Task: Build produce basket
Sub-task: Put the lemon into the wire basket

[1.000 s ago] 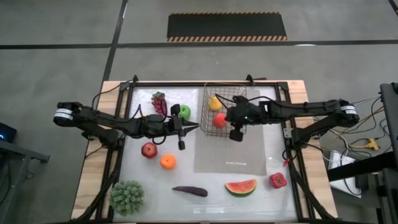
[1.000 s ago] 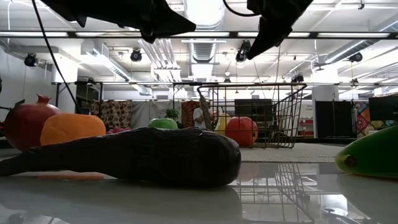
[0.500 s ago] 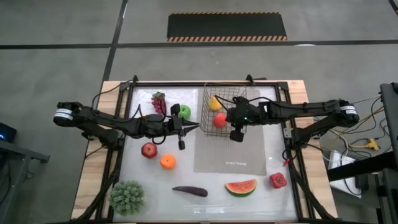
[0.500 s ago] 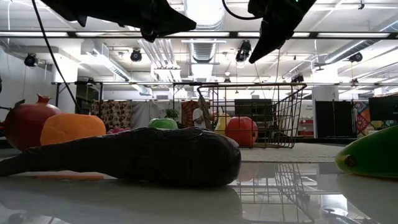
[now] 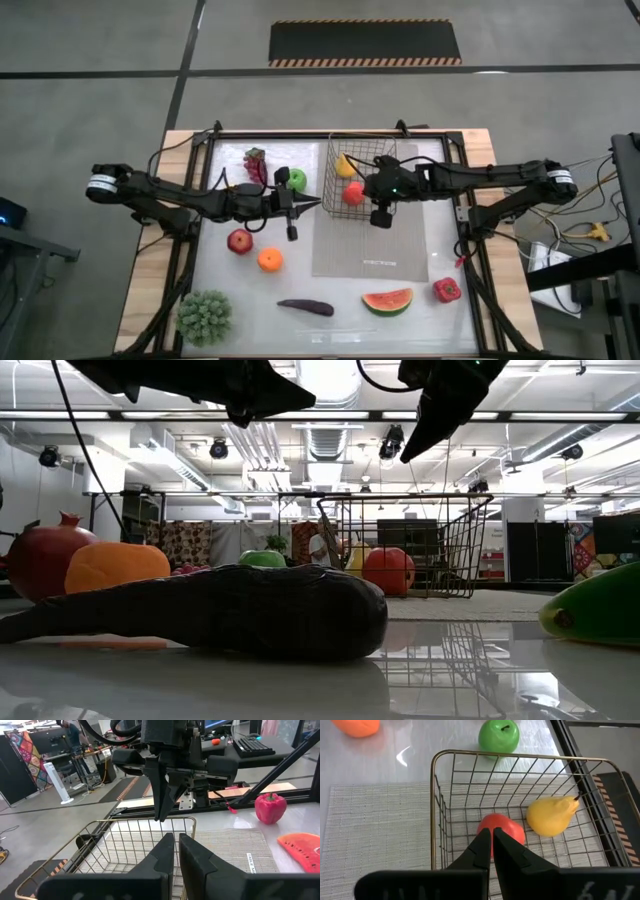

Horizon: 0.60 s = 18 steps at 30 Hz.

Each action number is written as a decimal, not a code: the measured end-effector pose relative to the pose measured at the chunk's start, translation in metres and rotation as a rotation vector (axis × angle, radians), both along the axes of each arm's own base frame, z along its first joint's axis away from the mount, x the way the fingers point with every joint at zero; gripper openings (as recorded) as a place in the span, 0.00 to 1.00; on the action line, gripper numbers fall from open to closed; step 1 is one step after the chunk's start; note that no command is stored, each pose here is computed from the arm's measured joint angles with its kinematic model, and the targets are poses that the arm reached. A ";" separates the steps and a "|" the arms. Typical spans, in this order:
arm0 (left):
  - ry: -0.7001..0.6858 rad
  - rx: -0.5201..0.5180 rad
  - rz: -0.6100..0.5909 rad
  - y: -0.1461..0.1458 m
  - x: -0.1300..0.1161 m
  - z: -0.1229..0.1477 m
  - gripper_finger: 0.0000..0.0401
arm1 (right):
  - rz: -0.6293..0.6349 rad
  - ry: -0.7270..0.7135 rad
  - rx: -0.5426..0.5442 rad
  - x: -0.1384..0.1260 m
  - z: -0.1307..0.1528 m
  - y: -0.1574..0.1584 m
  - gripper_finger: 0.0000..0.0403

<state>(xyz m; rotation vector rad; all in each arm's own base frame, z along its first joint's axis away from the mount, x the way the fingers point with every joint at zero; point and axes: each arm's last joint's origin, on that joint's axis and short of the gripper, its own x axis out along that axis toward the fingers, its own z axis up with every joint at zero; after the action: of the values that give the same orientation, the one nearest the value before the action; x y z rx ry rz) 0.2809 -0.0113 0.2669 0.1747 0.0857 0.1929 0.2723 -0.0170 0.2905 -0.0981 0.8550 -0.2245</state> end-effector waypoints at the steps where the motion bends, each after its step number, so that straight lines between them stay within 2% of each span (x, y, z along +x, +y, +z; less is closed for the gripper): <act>1: 0.000 0.000 0.000 0.000 0.000 0.000 0.03 | 0.000 0.001 0.000 0.000 0.000 0.000 0.02; 7: -0.001 0.000 0.000 0.000 0.000 0.000 0.03 | -0.007 -0.001 0.006 0.000 0.000 0.000 0.07; 18: -0.007 0.000 0.000 0.000 0.000 0.001 0.03 | -0.129 -0.041 0.091 0.000 0.000 -0.006 0.28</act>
<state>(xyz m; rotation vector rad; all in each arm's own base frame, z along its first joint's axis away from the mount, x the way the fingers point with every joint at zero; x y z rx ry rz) 0.2810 -0.0113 0.2676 0.1737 0.0784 0.1933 0.2727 -0.0232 0.2906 0.0471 0.8300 -0.3068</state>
